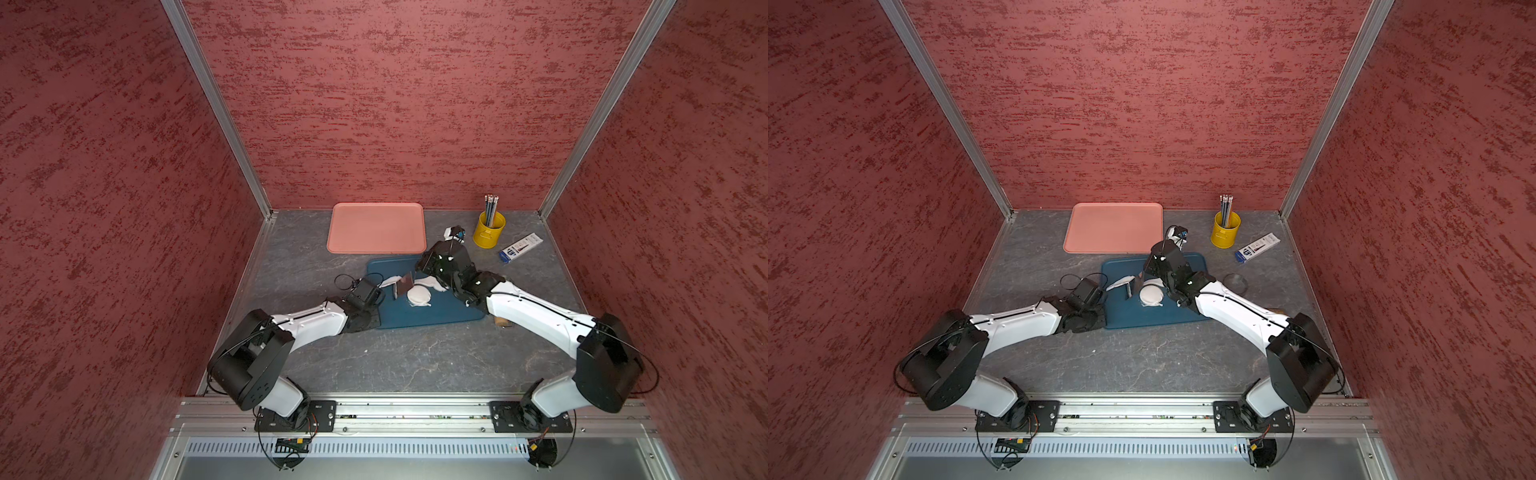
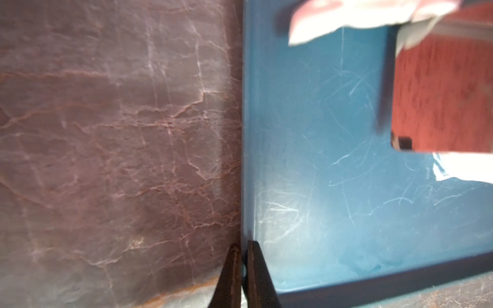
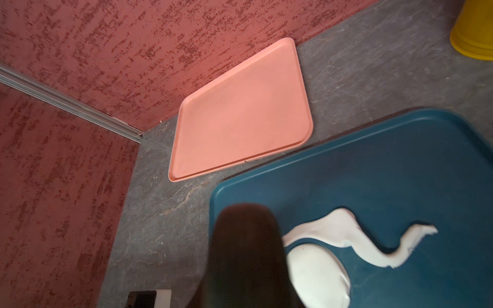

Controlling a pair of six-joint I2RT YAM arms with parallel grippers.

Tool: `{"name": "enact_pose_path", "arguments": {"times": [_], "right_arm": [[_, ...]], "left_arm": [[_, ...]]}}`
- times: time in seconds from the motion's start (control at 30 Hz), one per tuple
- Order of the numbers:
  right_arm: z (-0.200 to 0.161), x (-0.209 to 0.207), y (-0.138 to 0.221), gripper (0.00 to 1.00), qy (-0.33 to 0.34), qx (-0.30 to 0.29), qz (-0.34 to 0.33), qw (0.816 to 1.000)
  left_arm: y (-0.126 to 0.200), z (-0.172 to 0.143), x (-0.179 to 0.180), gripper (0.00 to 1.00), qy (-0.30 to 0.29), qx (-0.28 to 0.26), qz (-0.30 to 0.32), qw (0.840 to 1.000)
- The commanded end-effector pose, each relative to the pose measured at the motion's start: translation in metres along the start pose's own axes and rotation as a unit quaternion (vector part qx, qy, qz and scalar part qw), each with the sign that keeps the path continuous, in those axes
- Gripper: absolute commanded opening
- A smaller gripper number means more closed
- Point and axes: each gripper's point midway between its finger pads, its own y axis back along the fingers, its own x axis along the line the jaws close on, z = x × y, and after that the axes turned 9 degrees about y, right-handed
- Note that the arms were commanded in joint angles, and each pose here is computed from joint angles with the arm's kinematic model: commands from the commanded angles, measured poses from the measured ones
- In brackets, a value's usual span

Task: Roll out the dumpling wrappers from the dough
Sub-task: Remove the dumpling wrapper from the work surface.

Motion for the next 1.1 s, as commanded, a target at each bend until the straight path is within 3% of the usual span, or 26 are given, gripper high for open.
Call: {"name": "enact_pose_path", "arguments": {"times": [0.0, 0.1, 0.27, 0.37, 0.63, 1.07], "right_arm": [[0.018, 0.004, 0.007, 0.0, 0.006, -0.016, -0.004, 1.0], [0.02, 0.003, -0.004, 0.0, 0.001, -0.025, -0.015, 1.0], [0.046, -0.032, -0.006, 0.0, -0.015, -0.103, -0.097, 0.99], [0.058, -0.047, -0.009, 0.0, -0.034, -0.132, -0.113, 0.984], [0.071, -0.073, -0.015, 0.0, -0.027, -0.151, -0.152, 0.976], [0.077, -0.135, 0.039, 0.0, -0.005, -0.16, -0.231, 0.96]], "left_arm": [[-0.003, -0.002, -0.007, 0.0, -0.014, 0.001, -0.012, 1.0], [-0.001, 0.0, -0.006, 0.0, -0.01, -0.003, -0.01, 1.0], [0.0, 0.002, 0.001, 0.0, -0.002, -0.012, 0.003, 1.0], [-0.001, 0.001, 0.001, 0.0, 0.0, -0.013, 0.001, 1.0], [0.001, 0.004, 0.001, 0.0, 0.001, -0.019, 0.002, 1.0], [-0.001, 0.008, 0.007, 0.0, 0.012, -0.026, 0.014, 1.0]]}}
